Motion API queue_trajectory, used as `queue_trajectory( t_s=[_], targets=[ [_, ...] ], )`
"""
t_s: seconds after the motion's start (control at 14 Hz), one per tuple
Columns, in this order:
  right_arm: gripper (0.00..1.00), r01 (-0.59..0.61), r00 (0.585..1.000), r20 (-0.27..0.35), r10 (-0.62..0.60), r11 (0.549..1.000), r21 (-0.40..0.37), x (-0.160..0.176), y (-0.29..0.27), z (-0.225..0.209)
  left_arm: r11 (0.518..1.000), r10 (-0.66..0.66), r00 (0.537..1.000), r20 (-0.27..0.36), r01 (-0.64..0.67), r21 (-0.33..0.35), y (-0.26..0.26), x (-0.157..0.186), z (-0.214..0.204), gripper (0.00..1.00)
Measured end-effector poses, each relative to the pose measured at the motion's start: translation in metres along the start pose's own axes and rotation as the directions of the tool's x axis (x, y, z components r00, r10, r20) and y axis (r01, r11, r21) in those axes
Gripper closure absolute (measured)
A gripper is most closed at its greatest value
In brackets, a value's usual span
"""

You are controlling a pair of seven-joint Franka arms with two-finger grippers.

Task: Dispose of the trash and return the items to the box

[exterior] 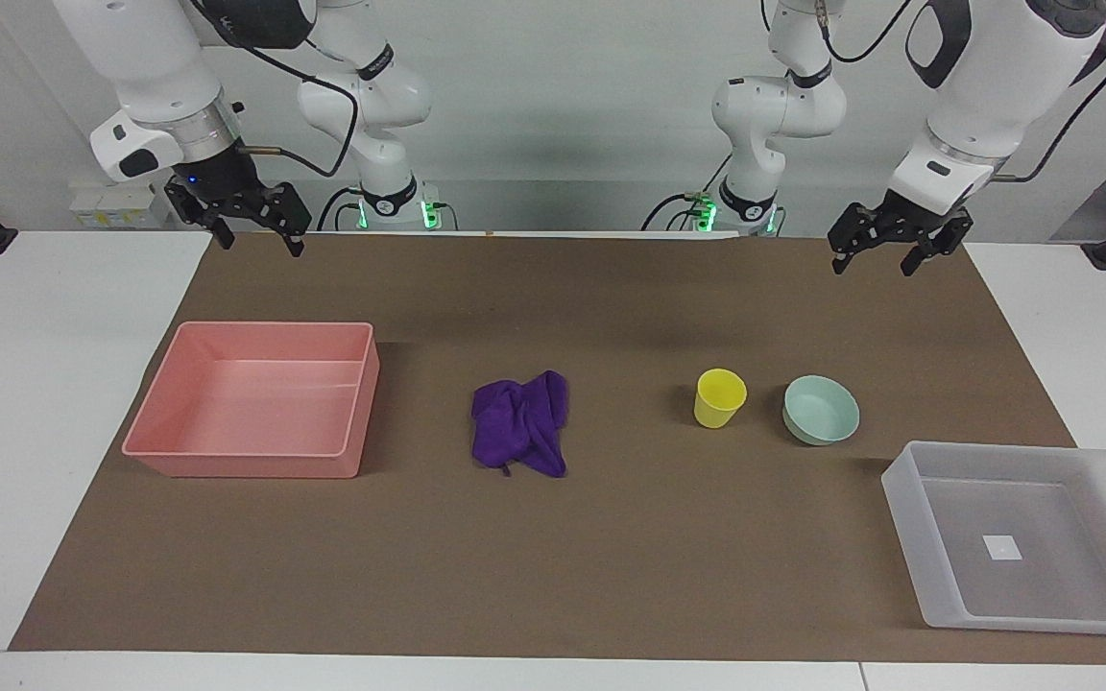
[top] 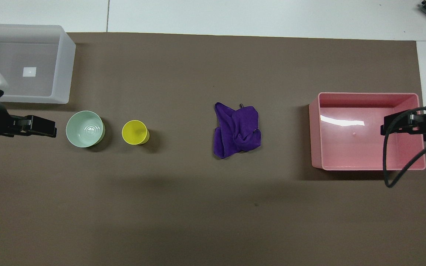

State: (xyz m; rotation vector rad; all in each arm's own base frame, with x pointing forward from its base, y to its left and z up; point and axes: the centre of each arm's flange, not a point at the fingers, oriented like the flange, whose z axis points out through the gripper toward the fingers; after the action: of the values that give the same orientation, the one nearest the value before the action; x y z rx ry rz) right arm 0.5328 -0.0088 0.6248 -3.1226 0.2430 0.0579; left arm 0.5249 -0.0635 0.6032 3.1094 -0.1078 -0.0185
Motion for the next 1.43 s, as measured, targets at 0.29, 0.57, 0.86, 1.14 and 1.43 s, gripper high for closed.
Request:
queue_trajectory(
  t_s=[0.29, 0.57, 0.86, 1.14, 1.43],
  targets=[
    [0.0, 0.0, 1.0, 0.0, 0.0, 1.0, 0.0, 0.0, 0.0, 0.0, 1.0, 0.0, 1.0, 0.0, 0.0, 0.0, 0.0, 0.0, 0.0, 0.0],
    [0.0, 0.0, 1.0, 0.008, 0.0, 1.0, -0.001, 0.0, 0.0, 0.004, 1.0, -0.001, 1.0, 0.0, 0.001, 0.0, 0.0, 0.0, 0.0, 0.0],
    [0.0, 0.007, 1.0, -0.022, -0.007, 1.0, 0.005, 0.004, -0.004, 0.007, 1.0, -0.001, 1.0, 0.006, 0.001, 0.0, 0.0, 0.0, 0.002, 0.0],
    [0.0, 0.098, 0.991, -0.09, -0.097, 0.995, 0.012, 0.008, -0.056, 0.034, 1.0, -0.006, 0.999, -0.032, 0.005, -0.003, -0.003, -0.003, 0.023, 0.0],
    [0.0, 0.182, 0.974, -0.14, -0.178, 0.983, 0.015, 0.011, -0.13, 0.078, 0.999, -0.042, 0.993, -0.113, 0.041, -0.009, -0.023, -0.013, 0.069, 0.0]
  ],
)
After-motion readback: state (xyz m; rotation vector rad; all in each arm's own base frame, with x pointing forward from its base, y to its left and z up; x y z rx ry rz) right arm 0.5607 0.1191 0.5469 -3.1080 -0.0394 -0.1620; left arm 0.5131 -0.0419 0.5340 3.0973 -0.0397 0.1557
